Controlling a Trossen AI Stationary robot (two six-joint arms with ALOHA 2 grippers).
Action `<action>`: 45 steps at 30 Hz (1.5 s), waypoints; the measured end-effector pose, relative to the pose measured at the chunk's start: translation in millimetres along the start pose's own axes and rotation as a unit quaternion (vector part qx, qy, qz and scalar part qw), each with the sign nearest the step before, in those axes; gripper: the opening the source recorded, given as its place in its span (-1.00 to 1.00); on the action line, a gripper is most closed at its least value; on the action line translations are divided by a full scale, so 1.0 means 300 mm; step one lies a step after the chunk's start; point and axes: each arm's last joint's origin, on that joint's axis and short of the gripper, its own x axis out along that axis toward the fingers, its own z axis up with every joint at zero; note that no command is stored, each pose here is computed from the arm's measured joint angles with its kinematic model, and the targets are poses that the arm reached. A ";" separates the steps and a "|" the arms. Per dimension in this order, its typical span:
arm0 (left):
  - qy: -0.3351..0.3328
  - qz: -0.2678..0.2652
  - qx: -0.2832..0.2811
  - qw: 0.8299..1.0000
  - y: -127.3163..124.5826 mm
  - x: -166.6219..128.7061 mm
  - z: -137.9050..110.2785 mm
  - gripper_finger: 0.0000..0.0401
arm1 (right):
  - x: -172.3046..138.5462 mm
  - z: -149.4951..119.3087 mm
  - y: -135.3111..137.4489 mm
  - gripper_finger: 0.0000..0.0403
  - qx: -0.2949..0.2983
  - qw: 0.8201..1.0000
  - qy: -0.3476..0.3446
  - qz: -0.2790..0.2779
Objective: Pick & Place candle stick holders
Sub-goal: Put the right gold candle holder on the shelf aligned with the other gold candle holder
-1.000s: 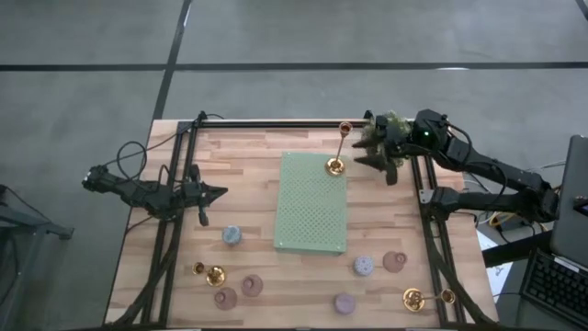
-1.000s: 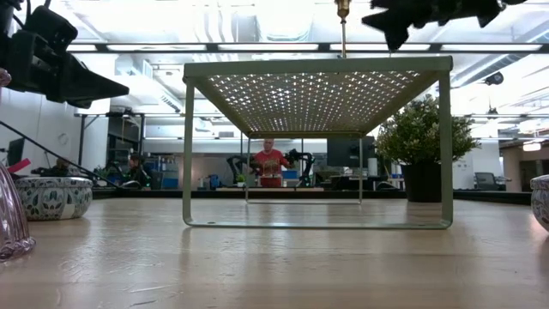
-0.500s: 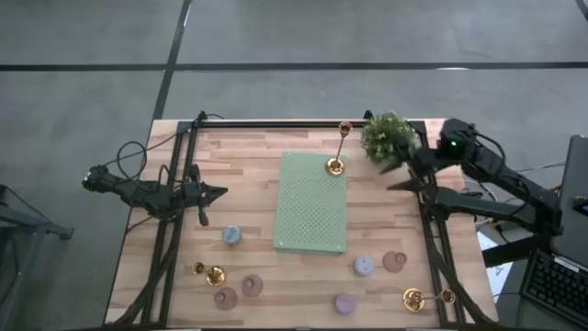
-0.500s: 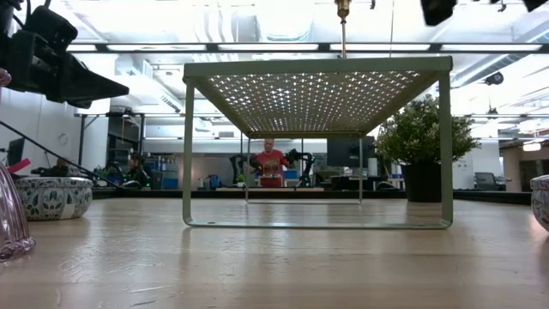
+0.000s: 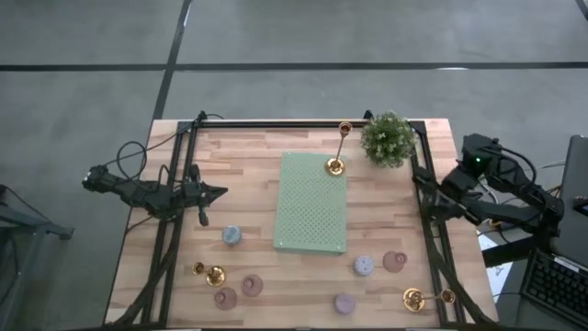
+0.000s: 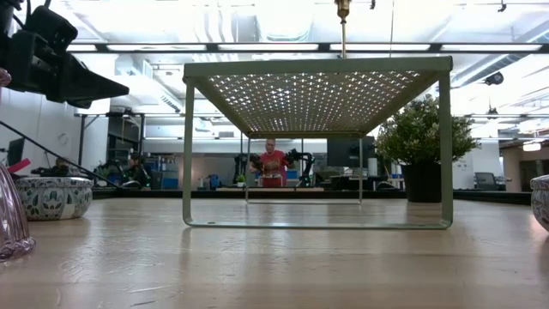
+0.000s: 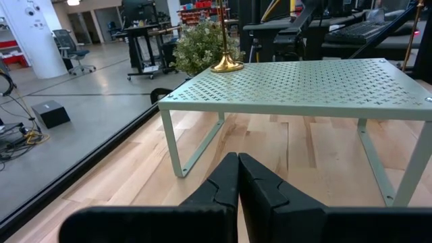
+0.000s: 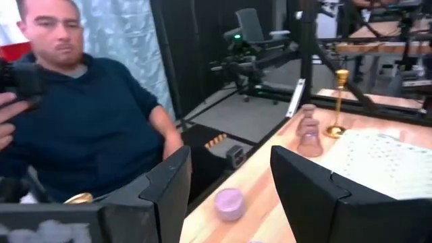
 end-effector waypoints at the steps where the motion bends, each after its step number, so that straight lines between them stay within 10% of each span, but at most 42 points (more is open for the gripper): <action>1: 0.000 0.000 0.000 1.000 0.000 0.000 0.000 -0.93 | -0.002 -0.006 0.008 -0.05 0.005 1.000 0.001 0.004; 31: 0.000 0.000 0.000 1.000 0.000 0.000 0.000 -0.93 | 0.019 -0.247 -0.012 -0.13 0.090 0.994 -0.052 0.028; 45: 0.000 0.000 0.000 1.000 0.000 0.000 0.000 -0.93 | 0.130 -0.251 -0.139 -0.13 -0.027 0.978 -0.164 0.127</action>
